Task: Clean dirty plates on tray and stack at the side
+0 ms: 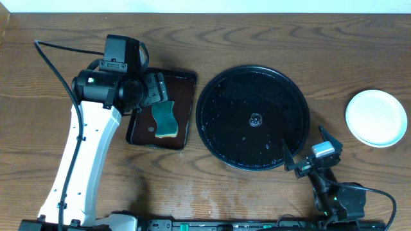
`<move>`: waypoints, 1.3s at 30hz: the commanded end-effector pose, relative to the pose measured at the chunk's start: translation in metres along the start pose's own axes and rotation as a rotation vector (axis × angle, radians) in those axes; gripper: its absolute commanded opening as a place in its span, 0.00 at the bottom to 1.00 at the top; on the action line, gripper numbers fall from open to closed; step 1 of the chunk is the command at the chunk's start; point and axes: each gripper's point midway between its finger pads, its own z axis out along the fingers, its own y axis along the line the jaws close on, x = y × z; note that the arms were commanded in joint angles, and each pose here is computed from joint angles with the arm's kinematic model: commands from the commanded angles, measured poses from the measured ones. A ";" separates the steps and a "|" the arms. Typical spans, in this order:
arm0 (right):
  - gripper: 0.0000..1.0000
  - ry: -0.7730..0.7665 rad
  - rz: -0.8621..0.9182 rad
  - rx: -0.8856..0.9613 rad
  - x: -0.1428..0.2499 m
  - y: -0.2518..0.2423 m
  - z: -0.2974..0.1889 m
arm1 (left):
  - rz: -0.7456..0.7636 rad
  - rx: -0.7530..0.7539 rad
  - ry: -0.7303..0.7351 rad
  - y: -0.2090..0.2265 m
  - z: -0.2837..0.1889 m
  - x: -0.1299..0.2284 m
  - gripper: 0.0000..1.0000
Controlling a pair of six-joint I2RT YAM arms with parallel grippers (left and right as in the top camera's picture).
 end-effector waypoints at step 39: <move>0.99 0.006 -0.006 0.015 0.005 -0.003 0.001 | 0.336 0.025 -0.697 0.007 -0.124 -0.019 0.82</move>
